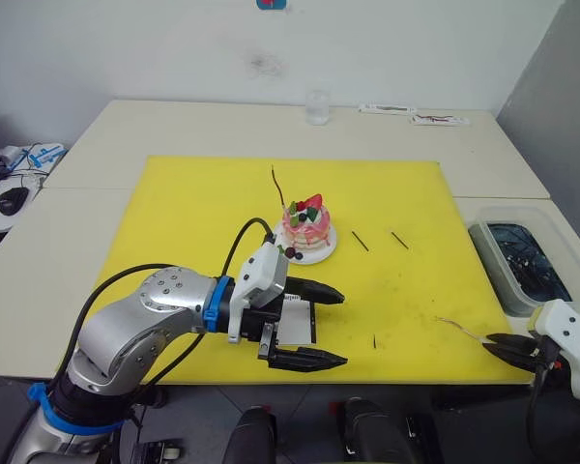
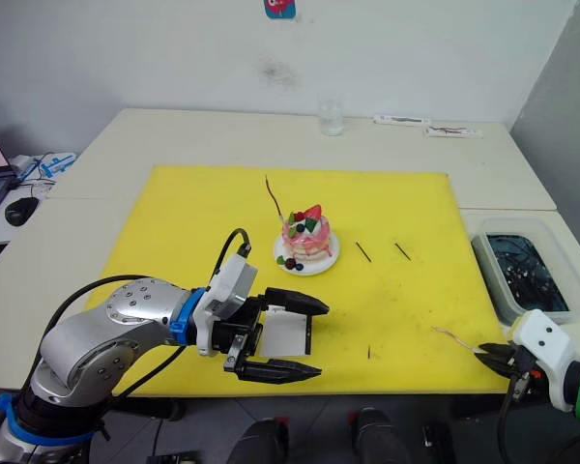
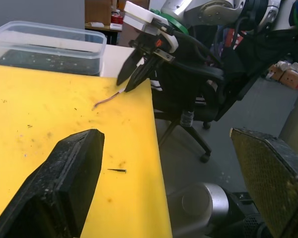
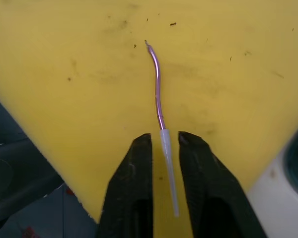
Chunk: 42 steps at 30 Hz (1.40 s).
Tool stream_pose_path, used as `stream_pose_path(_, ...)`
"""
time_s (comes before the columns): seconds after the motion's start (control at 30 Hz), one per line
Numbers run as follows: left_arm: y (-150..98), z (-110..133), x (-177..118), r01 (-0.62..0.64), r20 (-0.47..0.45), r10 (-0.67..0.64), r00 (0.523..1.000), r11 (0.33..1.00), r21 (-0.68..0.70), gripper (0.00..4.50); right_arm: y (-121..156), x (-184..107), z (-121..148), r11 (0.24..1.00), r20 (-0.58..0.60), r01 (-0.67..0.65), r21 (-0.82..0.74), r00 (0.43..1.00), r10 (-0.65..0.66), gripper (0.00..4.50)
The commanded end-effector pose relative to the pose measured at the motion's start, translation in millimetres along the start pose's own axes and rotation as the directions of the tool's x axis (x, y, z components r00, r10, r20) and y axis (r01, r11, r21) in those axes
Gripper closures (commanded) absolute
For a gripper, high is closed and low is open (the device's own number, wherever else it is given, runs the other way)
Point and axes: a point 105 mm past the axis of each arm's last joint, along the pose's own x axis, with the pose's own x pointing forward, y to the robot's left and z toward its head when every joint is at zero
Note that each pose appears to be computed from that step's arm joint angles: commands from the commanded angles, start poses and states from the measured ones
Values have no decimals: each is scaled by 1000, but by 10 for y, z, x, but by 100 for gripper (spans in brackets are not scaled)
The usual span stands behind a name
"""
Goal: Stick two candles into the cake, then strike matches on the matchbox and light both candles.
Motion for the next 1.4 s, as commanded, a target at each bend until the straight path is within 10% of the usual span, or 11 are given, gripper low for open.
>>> stream_pose_path(0.03, -15, 100, 45, 5, 22, -7, 1000, 998, 61, 0, -15, -64, 84, 999, -4, -10, -36, 1000, 10, 240)
stream_pose_path(0.17, -25, 92, 58, 28, 1, -28, 1000, 994, 106, 0, -29, -117, 145, 996, -36, -20, -85, 999, 17, 96)
stream_pose_path(0.7, -85, -172, 168, 105, -137, -64, 989, 944, 312, 0, -134, -50, 303, 988, -427, -115, -102, 902, 62, 96)
stream_pose_path(1.4, -47, -189, 235, 37, -84, -13, 996, 958, 283, 0, -215, 182, 254, 969, -490, -233, -82, 856, 164, 96)
